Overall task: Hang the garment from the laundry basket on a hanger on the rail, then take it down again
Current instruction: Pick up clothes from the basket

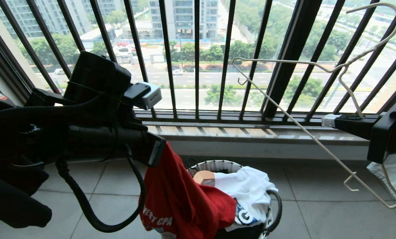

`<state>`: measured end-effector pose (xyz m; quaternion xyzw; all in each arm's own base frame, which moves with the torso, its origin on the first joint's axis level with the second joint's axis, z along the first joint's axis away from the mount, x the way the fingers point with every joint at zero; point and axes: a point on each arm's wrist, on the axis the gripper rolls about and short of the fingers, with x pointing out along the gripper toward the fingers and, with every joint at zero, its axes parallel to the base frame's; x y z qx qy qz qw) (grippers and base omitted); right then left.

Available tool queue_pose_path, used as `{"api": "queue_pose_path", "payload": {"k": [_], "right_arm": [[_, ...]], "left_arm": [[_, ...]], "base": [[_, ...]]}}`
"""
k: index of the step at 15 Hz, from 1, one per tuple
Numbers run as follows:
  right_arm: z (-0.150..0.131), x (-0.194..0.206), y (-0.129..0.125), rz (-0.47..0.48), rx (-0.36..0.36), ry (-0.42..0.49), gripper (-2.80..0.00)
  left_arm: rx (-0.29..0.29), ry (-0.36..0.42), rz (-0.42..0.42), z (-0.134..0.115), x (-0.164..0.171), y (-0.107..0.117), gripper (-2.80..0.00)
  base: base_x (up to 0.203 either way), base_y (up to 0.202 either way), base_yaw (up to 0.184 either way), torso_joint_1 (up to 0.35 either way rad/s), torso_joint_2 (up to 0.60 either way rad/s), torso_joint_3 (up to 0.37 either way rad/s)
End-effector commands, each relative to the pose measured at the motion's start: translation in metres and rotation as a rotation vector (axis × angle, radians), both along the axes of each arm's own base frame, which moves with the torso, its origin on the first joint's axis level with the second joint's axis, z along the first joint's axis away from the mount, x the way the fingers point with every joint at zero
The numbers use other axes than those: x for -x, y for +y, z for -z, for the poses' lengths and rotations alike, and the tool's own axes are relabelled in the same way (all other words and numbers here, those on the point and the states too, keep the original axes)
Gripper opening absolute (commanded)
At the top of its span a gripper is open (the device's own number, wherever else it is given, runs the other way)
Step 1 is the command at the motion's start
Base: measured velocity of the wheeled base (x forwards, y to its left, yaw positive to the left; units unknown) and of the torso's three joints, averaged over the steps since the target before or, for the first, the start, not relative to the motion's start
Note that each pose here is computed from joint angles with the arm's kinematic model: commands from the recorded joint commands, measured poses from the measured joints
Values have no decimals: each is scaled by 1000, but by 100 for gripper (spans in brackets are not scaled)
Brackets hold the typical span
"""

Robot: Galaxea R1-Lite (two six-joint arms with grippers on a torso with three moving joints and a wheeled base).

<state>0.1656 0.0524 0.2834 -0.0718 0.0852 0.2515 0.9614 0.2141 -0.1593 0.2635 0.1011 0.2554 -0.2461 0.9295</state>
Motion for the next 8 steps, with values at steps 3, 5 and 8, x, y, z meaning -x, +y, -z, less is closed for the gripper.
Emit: {"api": "queue_pose_path", "payload": {"k": [3,5,8], "right_arm": [[2,-2,1,-3,3,8,-280],[2,-2,1,-3,3,7,-280],[1,-2,1,-3,2,4,-280]], "left_arm": [[-9,13,-2,4,-4,-3,-280],[-12,15,-2,5,-5,-3,-280],[-6,8,-2,3,-3,-2,-280]], "base": [[0,0,0,0,1,204],[0,0,0,3,6,206],[0,0,0,0,5,200]]}}
